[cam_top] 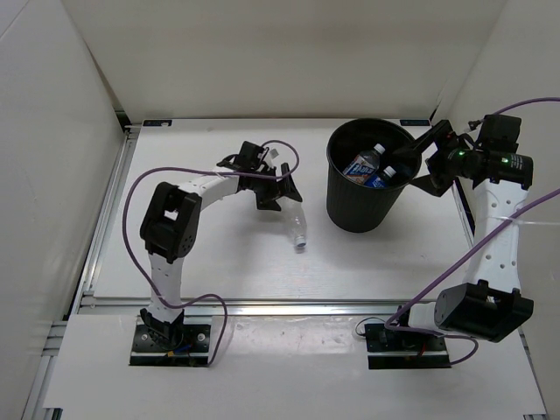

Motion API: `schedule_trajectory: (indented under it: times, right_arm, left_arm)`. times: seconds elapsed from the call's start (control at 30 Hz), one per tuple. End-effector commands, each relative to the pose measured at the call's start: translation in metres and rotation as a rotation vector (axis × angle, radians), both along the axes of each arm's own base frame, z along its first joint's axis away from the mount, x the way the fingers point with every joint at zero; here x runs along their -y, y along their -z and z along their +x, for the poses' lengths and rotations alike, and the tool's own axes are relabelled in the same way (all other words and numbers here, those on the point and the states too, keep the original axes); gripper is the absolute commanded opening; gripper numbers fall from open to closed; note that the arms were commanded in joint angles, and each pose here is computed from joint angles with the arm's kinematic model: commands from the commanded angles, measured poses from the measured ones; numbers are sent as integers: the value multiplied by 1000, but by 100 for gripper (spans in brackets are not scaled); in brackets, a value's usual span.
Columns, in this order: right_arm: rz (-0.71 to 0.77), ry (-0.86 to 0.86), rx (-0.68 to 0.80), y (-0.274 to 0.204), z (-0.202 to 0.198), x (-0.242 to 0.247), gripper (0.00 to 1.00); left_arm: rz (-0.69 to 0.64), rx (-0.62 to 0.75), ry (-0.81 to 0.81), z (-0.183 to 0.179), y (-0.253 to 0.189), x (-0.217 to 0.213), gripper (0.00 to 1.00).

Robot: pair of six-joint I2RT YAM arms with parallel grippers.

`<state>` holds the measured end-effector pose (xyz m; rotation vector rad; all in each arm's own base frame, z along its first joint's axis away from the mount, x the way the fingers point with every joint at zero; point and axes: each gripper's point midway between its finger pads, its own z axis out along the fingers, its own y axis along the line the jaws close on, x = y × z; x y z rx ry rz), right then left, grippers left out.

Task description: Put the plastic bottles in the bin

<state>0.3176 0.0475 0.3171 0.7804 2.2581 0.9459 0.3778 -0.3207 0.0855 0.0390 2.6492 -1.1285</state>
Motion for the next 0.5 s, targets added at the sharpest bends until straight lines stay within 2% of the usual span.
schedule_trajectory:
  times: [0.0,0.17,0.3,0.33,0.37,0.47]
  right_arm:
    - [-29,-11,45,-8,-4,1,100]
    - [-38,-4,53,-13,-4,2,100]
    - [-49,-3,47,-11,-5,3,100]
    - [-49,-3,47,-11,-5,3,100]
    - [-56,4,45,-10,-5,5,100]
    - [-60,10,34,-6,-7,6,100]
  left_arm:
    - [-38,-41,15,-3,13,6,100]
    - [-67,-118,6,-9,33,10,99]
    - [-116,-126,22,-9,30,17,73]
    - [-133,-92,26,-4,15,20,64]
    - [-146,-66,28,1,3,22,59]
    - [-220,61,15,23,-63,27,53]
